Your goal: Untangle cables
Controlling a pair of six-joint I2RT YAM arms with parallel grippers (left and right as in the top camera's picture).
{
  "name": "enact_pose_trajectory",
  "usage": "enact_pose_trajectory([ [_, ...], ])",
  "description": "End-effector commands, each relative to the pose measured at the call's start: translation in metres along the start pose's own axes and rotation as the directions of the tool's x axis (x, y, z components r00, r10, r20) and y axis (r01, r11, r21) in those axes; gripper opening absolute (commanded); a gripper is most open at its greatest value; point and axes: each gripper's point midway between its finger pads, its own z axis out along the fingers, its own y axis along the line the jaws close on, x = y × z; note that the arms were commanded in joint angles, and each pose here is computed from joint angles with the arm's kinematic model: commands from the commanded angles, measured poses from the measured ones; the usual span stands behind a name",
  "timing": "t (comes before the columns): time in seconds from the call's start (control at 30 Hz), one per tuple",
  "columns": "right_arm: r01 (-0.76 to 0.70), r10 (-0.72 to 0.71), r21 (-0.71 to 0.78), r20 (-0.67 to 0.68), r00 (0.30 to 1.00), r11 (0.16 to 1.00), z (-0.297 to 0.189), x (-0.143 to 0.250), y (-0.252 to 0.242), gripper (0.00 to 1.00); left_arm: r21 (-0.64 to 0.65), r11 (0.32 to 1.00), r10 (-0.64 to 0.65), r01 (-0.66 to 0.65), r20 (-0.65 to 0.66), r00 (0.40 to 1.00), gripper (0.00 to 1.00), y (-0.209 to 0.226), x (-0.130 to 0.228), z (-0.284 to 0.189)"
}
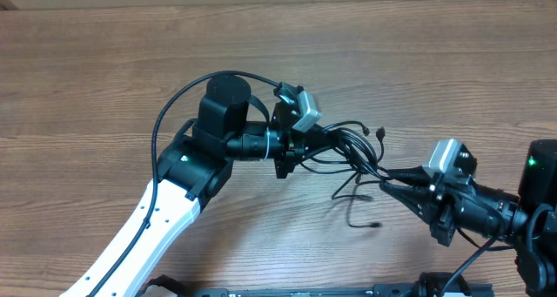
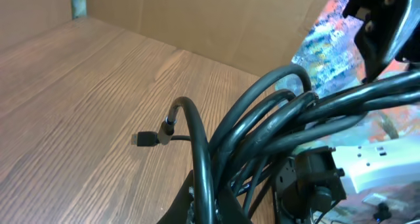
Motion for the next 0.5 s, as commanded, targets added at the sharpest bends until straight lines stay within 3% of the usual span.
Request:
enact_pose_trajectory([
  [0.0, -0.047, 0.053, 0.093, -0.055, 0.997, 0.995, -0.002, 0.009, -0.013, 0.12, 0.010, 1.000, -0.022, 0.022, 0.016, 1.000, 0.04, -0.001, -0.007, -0.001],
  [0.13, -0.065, 0.077, 0.142, -0.084, 0.993, 0.988, -0.004, 0.015, -0.021, 0.04, 0.016, 1.000, -0.008, 0.007, 0.026, 1.000, 0.04, -0.002, -0.010, -0.001],
  [0.47, -0.157, 0.207, 0.292, -0.150, 0.967, 0.943, -0.010, 0.034, -0.043, 0.04, 0.015, 1.000, 0.005, -0.006, 0.038, 0.999, 0.04, -0.002, -0.014, -0.002],
])
